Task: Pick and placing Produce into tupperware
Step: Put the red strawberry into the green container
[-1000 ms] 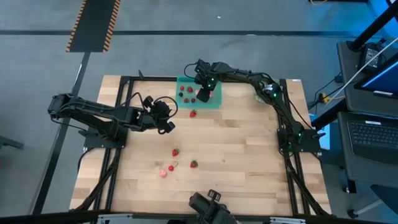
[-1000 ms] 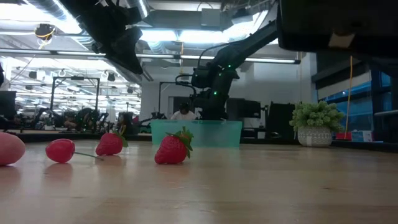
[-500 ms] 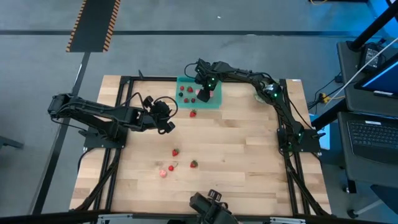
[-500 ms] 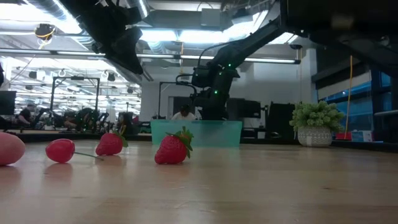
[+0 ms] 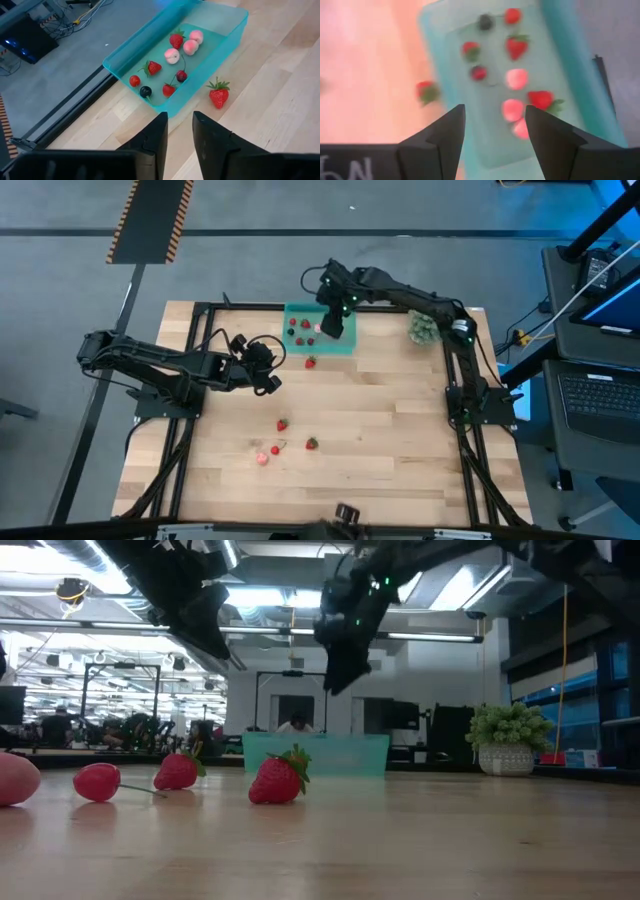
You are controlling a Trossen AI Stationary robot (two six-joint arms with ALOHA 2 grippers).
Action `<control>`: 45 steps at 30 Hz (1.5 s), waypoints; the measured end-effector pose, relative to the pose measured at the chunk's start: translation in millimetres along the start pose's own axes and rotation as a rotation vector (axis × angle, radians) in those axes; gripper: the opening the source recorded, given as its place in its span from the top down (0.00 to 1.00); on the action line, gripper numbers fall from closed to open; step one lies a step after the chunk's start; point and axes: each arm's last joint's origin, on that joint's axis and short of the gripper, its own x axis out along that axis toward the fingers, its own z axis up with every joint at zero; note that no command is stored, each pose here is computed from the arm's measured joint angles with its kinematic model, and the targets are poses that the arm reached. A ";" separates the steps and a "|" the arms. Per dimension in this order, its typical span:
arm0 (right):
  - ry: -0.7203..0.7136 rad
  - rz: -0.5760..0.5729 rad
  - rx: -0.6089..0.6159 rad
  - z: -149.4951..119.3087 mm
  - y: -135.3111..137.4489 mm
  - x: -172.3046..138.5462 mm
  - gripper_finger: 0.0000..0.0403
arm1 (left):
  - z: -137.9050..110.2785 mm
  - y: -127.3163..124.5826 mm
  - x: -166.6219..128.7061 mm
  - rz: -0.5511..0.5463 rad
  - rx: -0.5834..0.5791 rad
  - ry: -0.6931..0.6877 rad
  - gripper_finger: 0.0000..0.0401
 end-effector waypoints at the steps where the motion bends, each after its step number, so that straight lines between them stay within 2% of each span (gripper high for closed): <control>1: 0.006 0.008 -0.011 -0.4 7.5 -5.5 0.48 | 0.0 0.0 0.0 0.000 0.000 0.000 0.80; 6: 0.016 0.050 -0.117 -0.6 50.5 -21.5 0.48 | 0.0 0.0 0.0 0.000 0.000 0.000 0.79; 13: 0.108 0.114 -0.281 -11.3 96.3 -16.7 0.48 | -0.3 0.1 0.0 0.001 0.002 0.002 0.76; 19: 0.210 0.118 -0.237 -42.0 106.0 -6.8 0.48 | -0.6 0.3 0.0 0.002 0.002 0.005 0.74; 23: 0.194 0.097 -0.167 -70.1 111.2 3.1 0.48 | -0.5 0.2 0.0 0.001 -0.003 0.005 0.74; 28: 0.021 0.117 -0.193 -93.3 125.8 5.1 0.48 | -0.3 0.0 0.1 -0.002 -0.006 0.003 0.75; 33: -0.164 0.141 -0.290 -104.3 137.9 26.2 0.48 | -0.2 -0.1 0.1 -0.002 -0.007 0.003 0.77; 37: -0.244 0.146 -0.351 -113.3 142.9 44.8 0.48 | -0.2 0.0 0.0 -0.002 -0.008 0.003 0.79; 42: -0.381 0.157 -0.358 -116.4 147.0 57.4 0.48 | -0.2 0.0 0.0 -0.003 -0.007 0.003 0.80; 45: -0.409 0.162 -0.299 -115.5 146.9 66.9 0.48 | -0.3 0.0 0.0 -0.002 -0.005 0.004 0.80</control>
